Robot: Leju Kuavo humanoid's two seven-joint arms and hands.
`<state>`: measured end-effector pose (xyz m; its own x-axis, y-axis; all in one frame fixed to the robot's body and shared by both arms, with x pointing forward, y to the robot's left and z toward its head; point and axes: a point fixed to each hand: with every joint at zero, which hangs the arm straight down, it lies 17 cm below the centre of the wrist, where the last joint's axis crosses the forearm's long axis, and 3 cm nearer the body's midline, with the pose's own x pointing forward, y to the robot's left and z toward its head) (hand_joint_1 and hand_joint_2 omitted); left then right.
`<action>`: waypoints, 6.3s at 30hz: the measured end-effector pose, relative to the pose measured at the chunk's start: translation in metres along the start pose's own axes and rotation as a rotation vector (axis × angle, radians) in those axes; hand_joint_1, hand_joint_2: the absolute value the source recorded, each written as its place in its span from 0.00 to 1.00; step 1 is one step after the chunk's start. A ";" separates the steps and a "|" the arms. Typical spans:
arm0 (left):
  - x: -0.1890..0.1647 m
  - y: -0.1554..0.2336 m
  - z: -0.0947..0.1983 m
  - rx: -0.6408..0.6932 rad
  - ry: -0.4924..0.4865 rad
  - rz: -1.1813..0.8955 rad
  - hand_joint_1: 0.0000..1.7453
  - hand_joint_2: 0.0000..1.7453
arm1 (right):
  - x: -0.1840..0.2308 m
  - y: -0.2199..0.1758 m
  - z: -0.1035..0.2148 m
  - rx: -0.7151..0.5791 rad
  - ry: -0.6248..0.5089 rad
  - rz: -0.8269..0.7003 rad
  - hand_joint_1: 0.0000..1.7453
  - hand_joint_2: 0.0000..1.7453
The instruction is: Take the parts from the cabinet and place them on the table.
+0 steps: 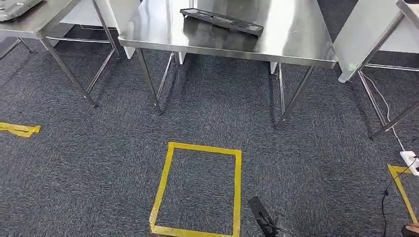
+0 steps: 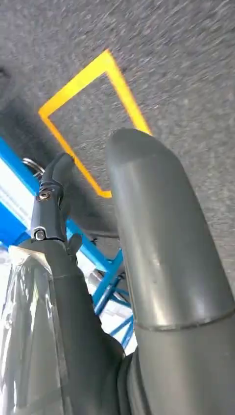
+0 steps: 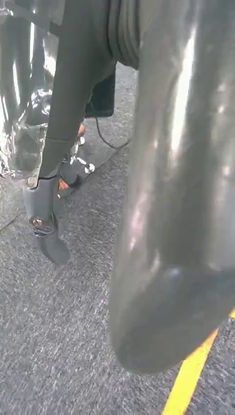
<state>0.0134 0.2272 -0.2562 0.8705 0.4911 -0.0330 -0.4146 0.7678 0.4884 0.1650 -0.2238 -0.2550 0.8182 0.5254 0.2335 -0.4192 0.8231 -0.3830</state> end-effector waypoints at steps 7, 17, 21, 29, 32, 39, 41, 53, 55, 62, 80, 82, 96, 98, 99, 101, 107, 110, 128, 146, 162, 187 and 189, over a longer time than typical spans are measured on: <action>-0.005 0.004 -0.002 0.014 0.004 -0.024 0.00 0.00 | -0.001 0.003 0.001 0.011 -0.001 0.008 0.00 0.00; 0.025 -0.013 0.006 -0.054 -0.147 -0.067 0.00 0.00 | -0.029 -0.007 -0.003 -0.015 0.060 -0.119 0.00 0.00; 0.029 -0.016 0.007 -0.066 -0.164 -0.072 0.00 0.00 | -0.047 -0.009 -0.003 -0.029 0.097 -0.145 0.00 0.00; 0.042 -0.026 0.010 -0.121 -0.252 -0.173 0.00 0.00 | -0.088 -0.022 -0.002 -0.103 0.218 -0.314 0.00 0.00; 0.047 -0.027 0.011 -0.125 -0.284 -0.199 0.00 0.00 | -0.096 -0.021 0.000 -0.115 0.244 -0.360 0.00 0.00; 0.051 -0.023 0.007 -0.131 -0.309 -0.230 0.00 0.00 | -0.105 -0.021 0.002 -0.138 0.241 -0.417 0.00 0.00; 0.050 -0.018 0.000 -0.144 -0.301 -0.237 0.00 0.00 | -0.104 -0.021 0.002 -0.141 0.229 -0.418 0.00 0.00; 0.071 0.022 -0.029 -0.114 -0.297 -0.228 0.00 0.00 | -0.103 -0.022 0.001 -0.145 0.207 -0.410 0.00 0.00; 0.070 0.024 -0.030 -0.111 -0.296 -0.229 0.00 0.00 | -0.106 -0.022 0.002 -0.145 0.212 -0.410 0.00 0.00; 0.071 0.027 -0.032 -0.104 -0.295 -0.227 0.00 0.00 | -0.105 -0.023 0.001 -0.146 0.210 -0.408 0.00 0.00; 0.064 0.028 -0.033 -0.092 -0.281 -0.223 0.00 0.00 | -0.097 -0.026 -0.001 -0.145 0.188 -0.395 0.00 0.00; 0.065 0.030 -0.033 -0.080 -0.279 -0.211 0.00 0.00 | -0.094 -0.028 -0.001 -0.146 0.179 -0.386 0.00 0.00; 0.061 0.028 -0.030 -0.067 -0.272 -0.190 0.00 0.00 | -0.092 -0.035 -0.004 -0.154 0.166 -0.370 0.00 0.00; 0.064 0.026 -0.028 -0.070 -0.276 -0.187 0.00 0.00 | -0.094 -0.035 -0.004 -0.154 0.170 -0.369 0.00 0.00; 0.065 0.025 -0.028 -0.071 -0.278 -0.187 0.00 0.00 | -0.096 -0.034 -0.003 -0.154 0.172 -0.367 0.00 0.00; 0.064 0.025 -0.028 -0.072 -0.277 -0.188 0.00 0.00 | -0.096 -0.035 -0.004 -0.155 0.172 -0.367 0.00 0.00; 0.067 0.022 -0.026 -0.076 -0.282 -0.185 0.00 0.00 | -0.096 -0.037 -0.004 -0.158 0.172 -0.367 0.00 0.00; 0.066 0.022 -0.026 -0.080 -0.282 -0.187 0.00 0.00 | -0.091 -0.038 -0.005 -0.158 0.164 -0.370 0.00 0.00; 0.067 0.026 -0.029 -0.082 -0.287 -0.184 0.00 0.00 | -0.097 -0.037 -0.003 -0.168 0.162 -0.374 0.00 0.00; 0.073 0.027 -0.029 -0.086 -0.302 -0.186 0.00 0.00 | -0.096 -0.035 -0.002 -0.174 0.156 -0.411 0.00 0.00; 0.073 0.028 -0.030 -0.082 -0.294 -0.171 0.00 0.00 | -0.094 -0.033 -0.002 -0.170 0.148 -0.402 0.00 0.00; 0.072 0.027 -0.029 -0.090 -0.295 -0.162 0.00 0.00 | -0.093 -0.035 -0.002 -0.178 0.145 -0.419 0.00 0.00; 0.074 0.027 -0.029 -0.091 -0.297 -0.163 0.00 0.00 | -0.094 -0.034 -0.002 -0.179 0.146 -0.419 0.00 0.00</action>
<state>0.0587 0.2961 -0.2711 0.9608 0.2281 0.1577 -0.2742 0.8663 0.4175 0.1032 -0.3020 -0.2654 0.9544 0.1098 0.2775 0.0224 0.9008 -0.4337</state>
